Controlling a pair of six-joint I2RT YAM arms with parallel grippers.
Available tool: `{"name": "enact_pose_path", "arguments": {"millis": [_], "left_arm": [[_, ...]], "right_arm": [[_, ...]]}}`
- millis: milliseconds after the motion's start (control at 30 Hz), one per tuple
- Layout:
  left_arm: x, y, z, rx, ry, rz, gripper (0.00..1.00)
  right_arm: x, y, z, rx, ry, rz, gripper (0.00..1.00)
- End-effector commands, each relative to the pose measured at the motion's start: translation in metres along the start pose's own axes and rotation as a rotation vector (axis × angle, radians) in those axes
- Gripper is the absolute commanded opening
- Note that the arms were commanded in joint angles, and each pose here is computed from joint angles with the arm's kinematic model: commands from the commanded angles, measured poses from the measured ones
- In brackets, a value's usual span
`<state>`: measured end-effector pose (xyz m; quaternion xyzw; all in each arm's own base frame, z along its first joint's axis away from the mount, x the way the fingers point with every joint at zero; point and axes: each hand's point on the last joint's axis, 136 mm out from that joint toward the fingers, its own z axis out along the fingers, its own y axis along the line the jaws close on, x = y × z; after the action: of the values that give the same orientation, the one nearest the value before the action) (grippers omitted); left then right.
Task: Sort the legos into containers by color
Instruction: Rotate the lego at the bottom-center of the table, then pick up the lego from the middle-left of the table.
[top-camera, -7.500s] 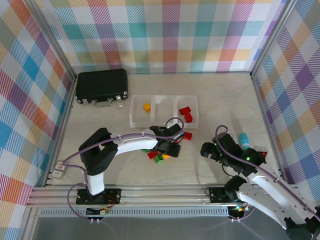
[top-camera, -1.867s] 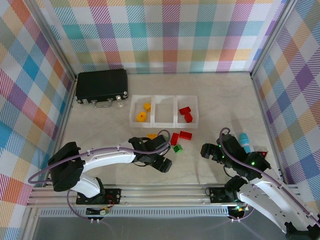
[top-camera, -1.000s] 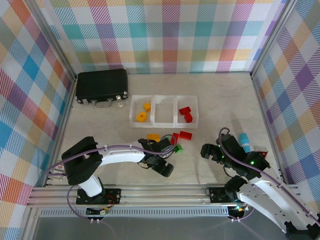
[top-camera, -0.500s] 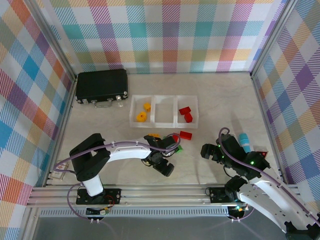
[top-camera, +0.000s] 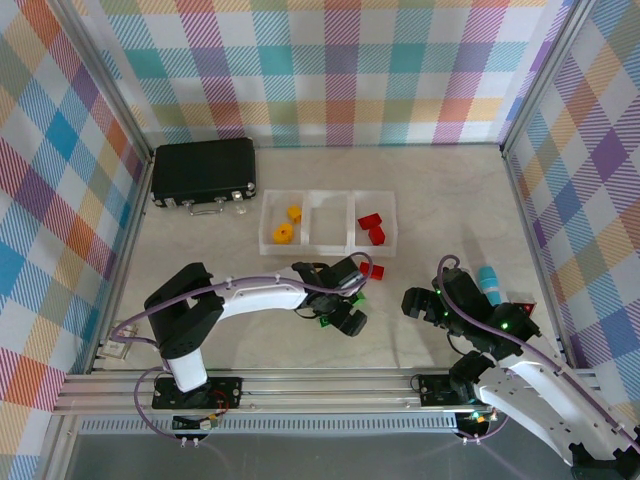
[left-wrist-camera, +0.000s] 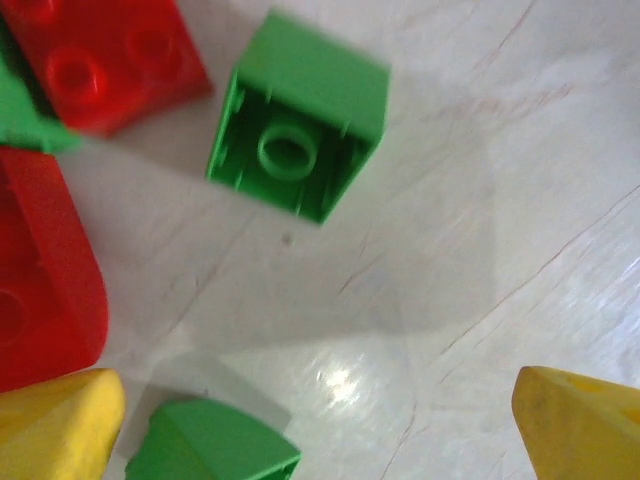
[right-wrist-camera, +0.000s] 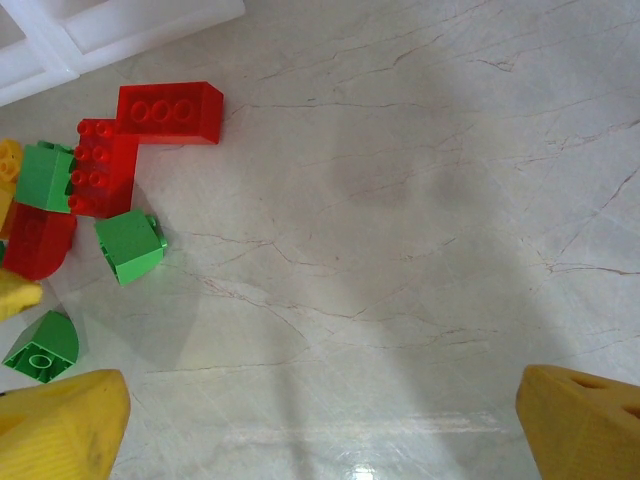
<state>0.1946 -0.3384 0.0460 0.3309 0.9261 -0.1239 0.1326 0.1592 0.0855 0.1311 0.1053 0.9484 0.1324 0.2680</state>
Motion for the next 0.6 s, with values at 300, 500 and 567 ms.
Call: {"name": "enact_pose_path", "arguments": {"millis": [300,500,567], "left_arm": [[-0.004,0.016,-0.013,-0.055,-0.039,-0.028,0.98],[0.006,0.035,-0.054,-0.203,-0.171,-0.223,0.97],[0.012,0.043,-0.066,-0.263,-0.223,-0.331,0.97]], "right_arm": [[-0.002,-0.002,-0.003,0.01,-0.009,0.003,0.99],[-0.002,-0.002,-0.001,0.011,-0.005,0.0,0.99],[-0.001,-0.002,-0.001,0.01,-0.003,-0.002,0.99]]}}
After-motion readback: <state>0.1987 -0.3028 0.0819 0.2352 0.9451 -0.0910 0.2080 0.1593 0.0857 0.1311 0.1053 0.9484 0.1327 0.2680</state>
